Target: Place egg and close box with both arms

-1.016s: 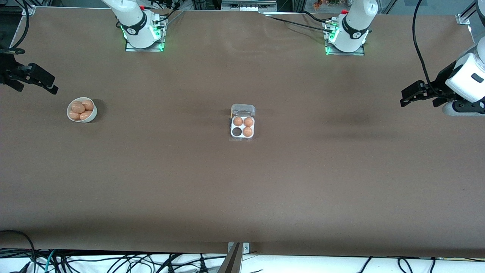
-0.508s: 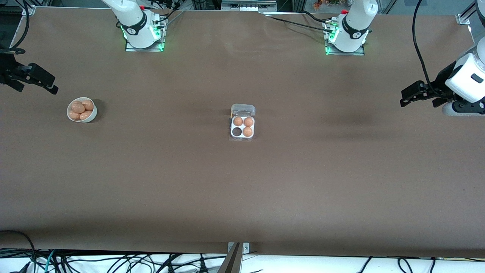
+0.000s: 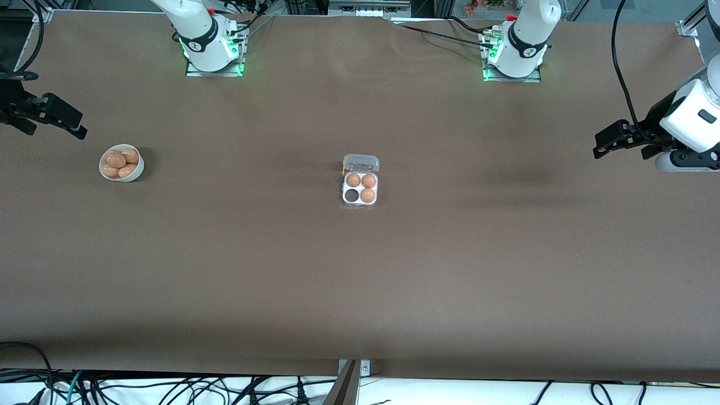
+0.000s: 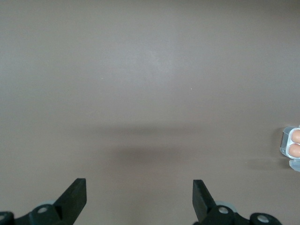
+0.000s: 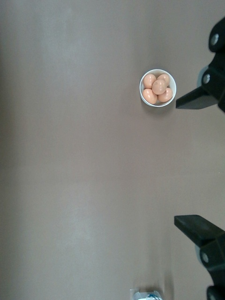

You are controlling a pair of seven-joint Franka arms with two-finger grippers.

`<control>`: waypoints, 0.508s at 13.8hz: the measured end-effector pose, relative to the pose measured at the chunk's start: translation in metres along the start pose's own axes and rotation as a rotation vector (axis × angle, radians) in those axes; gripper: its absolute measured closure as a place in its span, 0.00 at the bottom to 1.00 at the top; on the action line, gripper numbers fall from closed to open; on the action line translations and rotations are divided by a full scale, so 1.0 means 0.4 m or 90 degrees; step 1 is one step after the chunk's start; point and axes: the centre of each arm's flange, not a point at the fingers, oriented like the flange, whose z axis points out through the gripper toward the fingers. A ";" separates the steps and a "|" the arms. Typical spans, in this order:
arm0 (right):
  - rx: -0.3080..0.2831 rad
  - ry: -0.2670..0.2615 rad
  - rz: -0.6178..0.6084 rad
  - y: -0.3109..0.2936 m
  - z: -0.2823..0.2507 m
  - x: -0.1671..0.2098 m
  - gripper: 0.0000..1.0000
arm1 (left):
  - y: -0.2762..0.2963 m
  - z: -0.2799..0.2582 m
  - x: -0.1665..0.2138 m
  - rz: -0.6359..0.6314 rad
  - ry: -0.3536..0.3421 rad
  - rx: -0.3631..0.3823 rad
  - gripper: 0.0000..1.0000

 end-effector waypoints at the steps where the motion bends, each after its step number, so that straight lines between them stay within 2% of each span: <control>1: 0.000 0.000 0.000 0.000 0.000 0.000 0.00 | 0.001 0.000 0.000 0.000 0.000 0.000 0.00; 7: 0.000 -0.001 0.000 0.000 0.000 0.000 0.00 | 0.002 0.003 0.002 0.001 -0.002 0.000 0.00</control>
